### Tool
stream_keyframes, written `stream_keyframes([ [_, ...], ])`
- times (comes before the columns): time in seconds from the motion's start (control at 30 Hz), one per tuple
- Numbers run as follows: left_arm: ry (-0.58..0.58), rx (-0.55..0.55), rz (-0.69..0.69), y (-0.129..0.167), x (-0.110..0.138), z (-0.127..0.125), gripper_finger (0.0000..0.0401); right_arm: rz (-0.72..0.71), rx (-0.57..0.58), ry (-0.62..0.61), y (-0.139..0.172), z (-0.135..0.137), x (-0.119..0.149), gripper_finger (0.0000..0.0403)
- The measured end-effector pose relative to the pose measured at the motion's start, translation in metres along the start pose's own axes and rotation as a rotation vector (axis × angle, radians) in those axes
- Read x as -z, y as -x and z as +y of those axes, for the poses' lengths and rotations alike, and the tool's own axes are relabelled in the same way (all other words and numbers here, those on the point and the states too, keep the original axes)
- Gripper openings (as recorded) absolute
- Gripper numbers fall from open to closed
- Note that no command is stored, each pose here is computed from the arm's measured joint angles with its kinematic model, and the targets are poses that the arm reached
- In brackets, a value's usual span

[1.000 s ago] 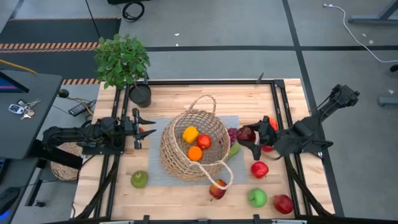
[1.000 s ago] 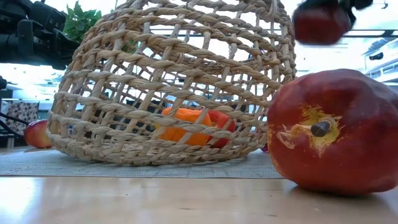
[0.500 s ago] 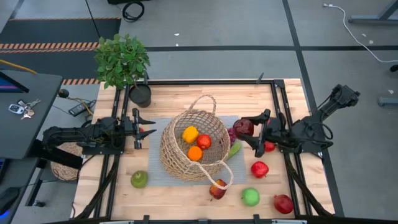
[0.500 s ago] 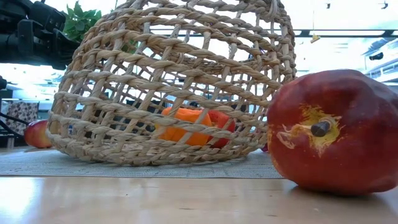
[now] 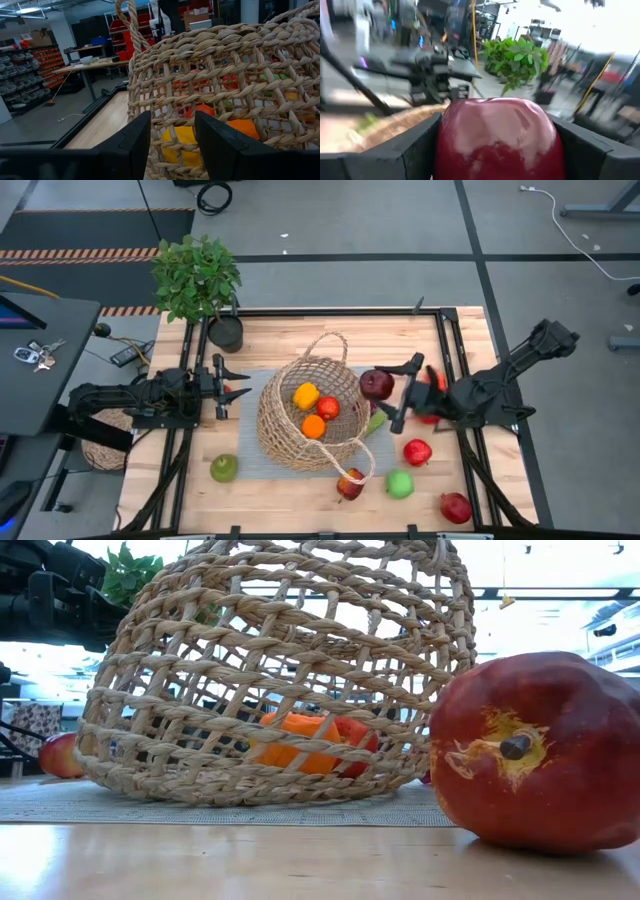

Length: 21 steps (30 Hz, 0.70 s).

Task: Build produce basket
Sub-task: Put the dark red apple into the brown basket

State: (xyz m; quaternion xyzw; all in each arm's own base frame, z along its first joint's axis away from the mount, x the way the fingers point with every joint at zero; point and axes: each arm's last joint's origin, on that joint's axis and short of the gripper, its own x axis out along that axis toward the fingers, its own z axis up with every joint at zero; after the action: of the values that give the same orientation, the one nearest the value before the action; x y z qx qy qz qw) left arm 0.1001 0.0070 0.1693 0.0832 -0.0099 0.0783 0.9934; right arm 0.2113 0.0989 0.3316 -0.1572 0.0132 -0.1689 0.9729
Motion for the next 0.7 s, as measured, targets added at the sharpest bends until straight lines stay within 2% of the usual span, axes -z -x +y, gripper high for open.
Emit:
stream_keyframes([
  [0.23, 0.000, 0.001, 0.000, 0.000, 0.000, 0.000, 0.0160, 0.030, -0.011, 0.606, -0.018, 0.022, 0.006, 0.0333],
  [0.33, 0.000, 0.000, 0.000, 0.000, 0.000, 0.000, 0.0160, 0.012, 0.001, 0.805, -0.024, 0.030, 0.007, 0.0333],
  [0.47, 0.000, 0.000, 0.001, 0.000, 0.000, 0.000, 0.0160, -0.013, 0.038, 0.964, -0.029, 0.036, 0.007, 0.0333],
  [0.7, 0.000, 0.001, 0.000, 0.000, 0.000, 0.000, 0.0160, -0.019, 0.066, 1.132, -0.031, 0.038, 0.006, 0.0334],
])
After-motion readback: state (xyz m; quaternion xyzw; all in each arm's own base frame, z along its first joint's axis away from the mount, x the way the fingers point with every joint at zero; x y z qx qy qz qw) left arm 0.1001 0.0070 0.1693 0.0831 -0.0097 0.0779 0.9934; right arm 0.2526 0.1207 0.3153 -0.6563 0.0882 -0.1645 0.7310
